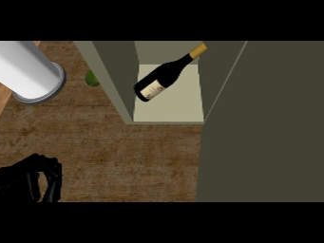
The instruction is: Pick up the wine, place it into the cabinet and close the cabinet
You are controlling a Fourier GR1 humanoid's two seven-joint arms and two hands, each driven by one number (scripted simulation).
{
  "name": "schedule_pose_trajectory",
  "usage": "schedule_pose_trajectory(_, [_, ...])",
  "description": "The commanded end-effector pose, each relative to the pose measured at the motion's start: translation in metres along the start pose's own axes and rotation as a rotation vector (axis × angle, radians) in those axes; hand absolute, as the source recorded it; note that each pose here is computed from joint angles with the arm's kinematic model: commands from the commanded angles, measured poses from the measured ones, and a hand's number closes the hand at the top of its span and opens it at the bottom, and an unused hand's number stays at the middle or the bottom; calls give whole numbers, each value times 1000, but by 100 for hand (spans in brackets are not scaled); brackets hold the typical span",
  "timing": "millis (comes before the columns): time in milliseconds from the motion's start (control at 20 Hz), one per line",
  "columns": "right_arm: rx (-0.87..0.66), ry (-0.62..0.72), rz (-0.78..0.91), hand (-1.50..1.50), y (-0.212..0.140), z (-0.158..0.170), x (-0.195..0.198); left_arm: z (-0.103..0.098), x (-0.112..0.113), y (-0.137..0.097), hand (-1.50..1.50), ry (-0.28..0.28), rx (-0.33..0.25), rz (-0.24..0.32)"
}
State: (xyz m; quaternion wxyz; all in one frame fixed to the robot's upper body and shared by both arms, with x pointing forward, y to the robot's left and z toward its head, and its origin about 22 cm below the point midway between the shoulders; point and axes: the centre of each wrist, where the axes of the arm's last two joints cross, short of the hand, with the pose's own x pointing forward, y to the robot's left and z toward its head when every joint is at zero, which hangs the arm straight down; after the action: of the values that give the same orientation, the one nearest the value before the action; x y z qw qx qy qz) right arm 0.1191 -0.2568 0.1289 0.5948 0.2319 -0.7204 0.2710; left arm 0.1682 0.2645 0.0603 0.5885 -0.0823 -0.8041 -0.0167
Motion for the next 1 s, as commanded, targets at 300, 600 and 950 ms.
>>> schedule_pose_trajectory(300, [212,-111,-92,150,35,-21,32,11,12,32,150,5,-9,-7])
schedule_pose_trajectory(600, [263,-170,-94,150,43,-65,37,21,7,33,150,2,-53,16])
schedule_pose_trajectory(950, [319,-152,-113,150,64,-119,56,20,7,37,150,-8,-47,8])
